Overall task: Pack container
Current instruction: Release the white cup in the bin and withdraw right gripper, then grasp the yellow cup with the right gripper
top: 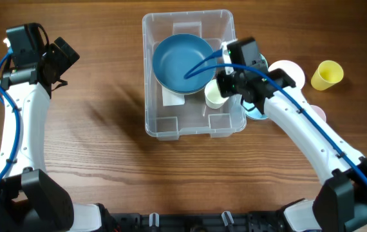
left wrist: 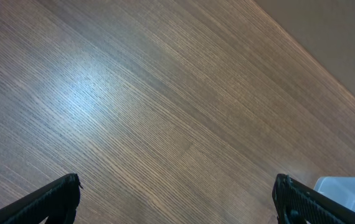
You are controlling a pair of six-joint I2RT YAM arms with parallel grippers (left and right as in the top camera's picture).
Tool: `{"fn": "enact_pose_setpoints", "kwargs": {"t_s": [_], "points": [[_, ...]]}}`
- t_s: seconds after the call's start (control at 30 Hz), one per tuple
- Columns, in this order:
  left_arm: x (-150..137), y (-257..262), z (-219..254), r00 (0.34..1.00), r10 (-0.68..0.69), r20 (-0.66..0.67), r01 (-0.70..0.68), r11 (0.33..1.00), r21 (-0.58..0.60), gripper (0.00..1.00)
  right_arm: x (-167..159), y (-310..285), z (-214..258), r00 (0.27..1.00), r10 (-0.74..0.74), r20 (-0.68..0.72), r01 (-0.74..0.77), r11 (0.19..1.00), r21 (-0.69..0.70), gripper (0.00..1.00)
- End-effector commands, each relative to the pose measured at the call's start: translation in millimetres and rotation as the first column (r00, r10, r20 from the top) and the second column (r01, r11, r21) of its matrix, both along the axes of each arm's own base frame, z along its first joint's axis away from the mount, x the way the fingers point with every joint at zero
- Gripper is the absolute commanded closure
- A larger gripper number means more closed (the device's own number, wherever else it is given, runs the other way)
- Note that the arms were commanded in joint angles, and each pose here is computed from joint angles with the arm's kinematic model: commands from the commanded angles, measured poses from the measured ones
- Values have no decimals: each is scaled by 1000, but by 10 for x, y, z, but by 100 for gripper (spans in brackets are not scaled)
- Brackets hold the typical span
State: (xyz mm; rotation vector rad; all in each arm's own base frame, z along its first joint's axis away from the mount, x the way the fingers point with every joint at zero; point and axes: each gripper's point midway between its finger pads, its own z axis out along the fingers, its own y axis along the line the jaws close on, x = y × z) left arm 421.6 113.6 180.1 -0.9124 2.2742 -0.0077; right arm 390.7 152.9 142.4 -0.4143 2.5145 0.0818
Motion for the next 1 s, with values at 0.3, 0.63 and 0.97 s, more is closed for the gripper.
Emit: {"fn": "enact_pose_setpoints", "kwargs": {"t_s": [0.3,0.63,0.97], "points": [[10,43,3,1000,11,-1,-11,1000,8,0,271,-2033,1098,749,-636,187,642,766,33,66],[10,43,3,1000,11,-1,-11,1000,8,0,-78,-3358,793,496,-867,45,858,497,132,65],[10,43,3,1000,11,-1,-11,1000,8,0,29,-3491,-162,481,-862,-160,876,482,37,59]]}}
